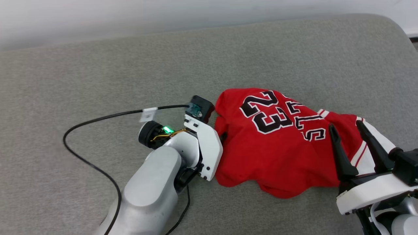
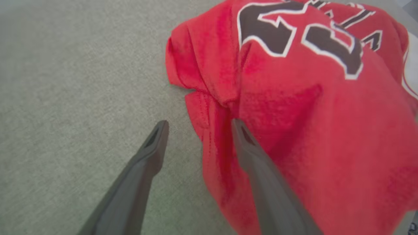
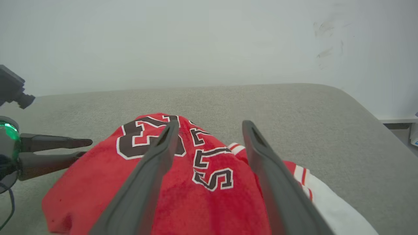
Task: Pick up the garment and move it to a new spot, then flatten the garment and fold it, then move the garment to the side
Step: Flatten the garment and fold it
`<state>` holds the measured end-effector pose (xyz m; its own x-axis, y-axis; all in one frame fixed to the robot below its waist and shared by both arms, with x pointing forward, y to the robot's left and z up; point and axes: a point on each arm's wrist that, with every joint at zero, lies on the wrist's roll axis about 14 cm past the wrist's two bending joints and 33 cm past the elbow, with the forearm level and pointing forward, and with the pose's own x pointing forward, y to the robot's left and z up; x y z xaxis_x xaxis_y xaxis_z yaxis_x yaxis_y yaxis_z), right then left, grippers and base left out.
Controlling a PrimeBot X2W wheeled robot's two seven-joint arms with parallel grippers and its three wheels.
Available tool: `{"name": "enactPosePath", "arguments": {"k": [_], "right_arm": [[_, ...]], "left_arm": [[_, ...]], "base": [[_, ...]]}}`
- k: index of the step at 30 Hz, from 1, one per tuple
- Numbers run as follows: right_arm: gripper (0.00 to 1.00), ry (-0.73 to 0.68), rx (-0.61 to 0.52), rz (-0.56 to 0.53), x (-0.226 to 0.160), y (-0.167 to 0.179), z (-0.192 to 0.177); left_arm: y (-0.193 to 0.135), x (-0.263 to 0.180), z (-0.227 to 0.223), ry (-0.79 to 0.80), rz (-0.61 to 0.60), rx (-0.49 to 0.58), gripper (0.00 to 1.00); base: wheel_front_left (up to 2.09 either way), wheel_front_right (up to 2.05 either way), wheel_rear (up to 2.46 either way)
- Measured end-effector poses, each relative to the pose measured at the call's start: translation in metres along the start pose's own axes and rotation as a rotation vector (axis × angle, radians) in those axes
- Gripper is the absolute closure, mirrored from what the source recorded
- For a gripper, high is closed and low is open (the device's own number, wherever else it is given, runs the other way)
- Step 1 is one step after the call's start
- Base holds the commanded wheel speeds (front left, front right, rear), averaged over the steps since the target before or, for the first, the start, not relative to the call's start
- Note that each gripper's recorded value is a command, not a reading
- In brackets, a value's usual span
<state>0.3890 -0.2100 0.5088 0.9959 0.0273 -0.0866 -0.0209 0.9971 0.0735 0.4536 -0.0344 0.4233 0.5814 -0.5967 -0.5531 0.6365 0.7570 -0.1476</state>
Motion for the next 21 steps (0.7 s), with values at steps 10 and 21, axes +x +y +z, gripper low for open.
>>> {"name": "enactPosePath", "arguments": {"k": [10,21], "right_arm": [[0.00,0.061,0.041,-0.048,-0.001,-0.014,-0.023],[0.00,0.055,0.017,-0.040,-0.001,-0.016,-0.022]], "left_arm": [[-0.016,0.022,-0.046,0.331,-0.089,0.077,0.17],[-0.001,0.011,-0.011,0.139,-0.022,0.118,1.00]], "base": [[0.00,0.00,0.00],[0.00,0.00,0.00]]}}
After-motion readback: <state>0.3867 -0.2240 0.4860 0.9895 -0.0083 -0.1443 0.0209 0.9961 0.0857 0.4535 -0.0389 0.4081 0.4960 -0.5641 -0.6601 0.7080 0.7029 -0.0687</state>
